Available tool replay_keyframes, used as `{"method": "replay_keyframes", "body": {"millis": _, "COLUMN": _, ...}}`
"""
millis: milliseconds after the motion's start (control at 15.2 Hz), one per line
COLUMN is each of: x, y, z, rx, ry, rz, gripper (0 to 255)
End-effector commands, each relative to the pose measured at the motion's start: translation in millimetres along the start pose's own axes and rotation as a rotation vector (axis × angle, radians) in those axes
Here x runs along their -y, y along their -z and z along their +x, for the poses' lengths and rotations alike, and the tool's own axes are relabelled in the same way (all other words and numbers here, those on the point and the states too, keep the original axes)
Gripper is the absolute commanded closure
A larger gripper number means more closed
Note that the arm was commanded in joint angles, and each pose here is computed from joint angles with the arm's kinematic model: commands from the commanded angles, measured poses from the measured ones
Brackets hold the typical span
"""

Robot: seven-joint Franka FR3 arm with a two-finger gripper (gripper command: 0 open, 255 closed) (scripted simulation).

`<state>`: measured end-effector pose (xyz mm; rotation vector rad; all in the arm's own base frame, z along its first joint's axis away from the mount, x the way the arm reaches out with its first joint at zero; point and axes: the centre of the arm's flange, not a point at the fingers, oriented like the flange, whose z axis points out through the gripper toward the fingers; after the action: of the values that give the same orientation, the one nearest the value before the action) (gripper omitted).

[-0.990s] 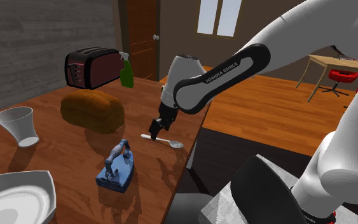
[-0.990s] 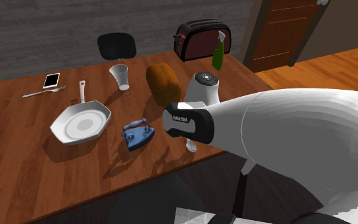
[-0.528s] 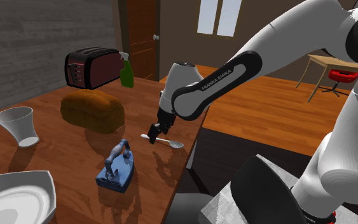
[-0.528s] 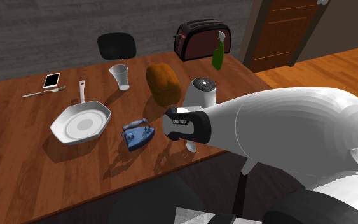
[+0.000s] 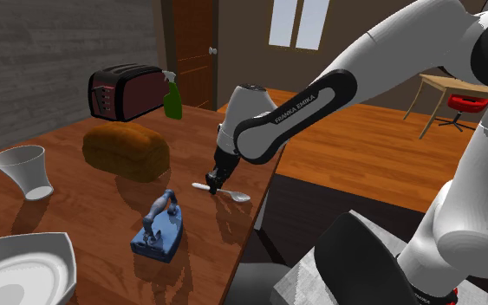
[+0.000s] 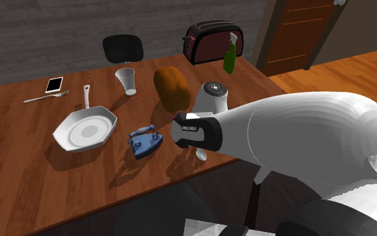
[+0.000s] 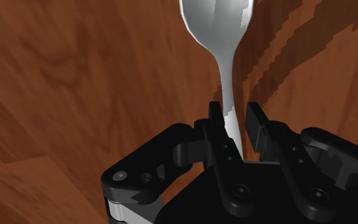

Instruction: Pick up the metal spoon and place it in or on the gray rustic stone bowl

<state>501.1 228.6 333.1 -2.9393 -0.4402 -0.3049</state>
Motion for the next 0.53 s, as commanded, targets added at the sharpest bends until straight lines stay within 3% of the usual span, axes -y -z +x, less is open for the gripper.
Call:
{"method": "replay_keyframes", "body": {"millis": 0, "x": 0, "y": 0, "z": 0, "rx": 0.000, "ry": 0.000, "rz": 0.000, "gripper": 255}}
{"method": "replay_keyframes", "body": {"millis": 462, "x": 1, "y": 10, "z": 2, "rx": 0.000, "ry": 0.000, "rz": 0.000, "gripper": 255}}
